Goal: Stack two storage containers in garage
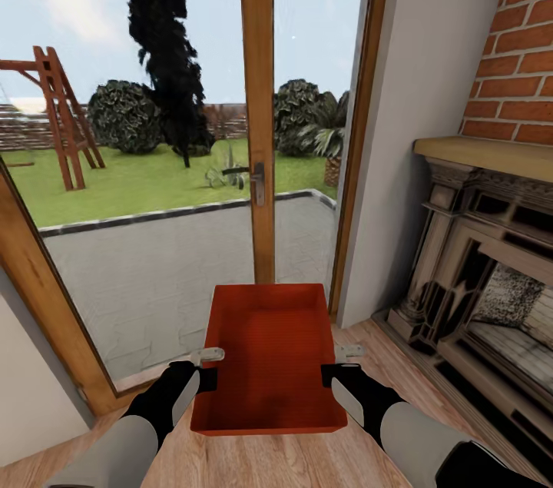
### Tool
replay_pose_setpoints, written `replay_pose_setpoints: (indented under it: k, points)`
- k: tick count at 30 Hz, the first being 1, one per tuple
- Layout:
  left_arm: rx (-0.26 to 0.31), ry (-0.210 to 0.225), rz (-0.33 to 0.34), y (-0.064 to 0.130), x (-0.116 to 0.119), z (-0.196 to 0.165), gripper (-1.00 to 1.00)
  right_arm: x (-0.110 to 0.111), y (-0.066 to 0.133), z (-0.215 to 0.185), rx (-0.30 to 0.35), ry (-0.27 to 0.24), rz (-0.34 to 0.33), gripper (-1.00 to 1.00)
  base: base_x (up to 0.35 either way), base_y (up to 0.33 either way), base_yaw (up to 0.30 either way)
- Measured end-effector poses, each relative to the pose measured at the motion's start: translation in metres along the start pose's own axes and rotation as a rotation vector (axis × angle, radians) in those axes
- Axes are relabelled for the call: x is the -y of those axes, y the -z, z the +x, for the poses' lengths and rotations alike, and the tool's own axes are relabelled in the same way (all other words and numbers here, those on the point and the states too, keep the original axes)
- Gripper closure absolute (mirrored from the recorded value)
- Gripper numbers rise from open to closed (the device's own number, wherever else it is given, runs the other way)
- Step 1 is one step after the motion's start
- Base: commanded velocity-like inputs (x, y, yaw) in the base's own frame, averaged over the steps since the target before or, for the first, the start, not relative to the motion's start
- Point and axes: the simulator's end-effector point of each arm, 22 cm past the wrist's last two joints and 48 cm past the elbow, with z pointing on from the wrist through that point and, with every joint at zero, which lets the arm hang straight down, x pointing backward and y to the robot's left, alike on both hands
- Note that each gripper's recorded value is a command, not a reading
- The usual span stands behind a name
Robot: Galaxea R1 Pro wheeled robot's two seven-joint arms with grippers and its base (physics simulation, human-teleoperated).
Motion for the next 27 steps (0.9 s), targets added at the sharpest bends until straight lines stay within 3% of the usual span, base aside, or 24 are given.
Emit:
replay_pose_setpoints:
  k: [10,27]
  points:
    - [-0.001,0.000,0.000,0.0000,0.0001,0.0003,1.00,0.0000,-0.0001,0.0002,-0.001,0.000,-0.001,1.00,0.000,0.000,0.031]
    - [0.000,0.001,0.000,-0.0001,0.0000,0.0004,1.00,-0.0001,0.0000,0.0000,0.000,0.001,0.000,1.00,0.000,0.000,0.285]
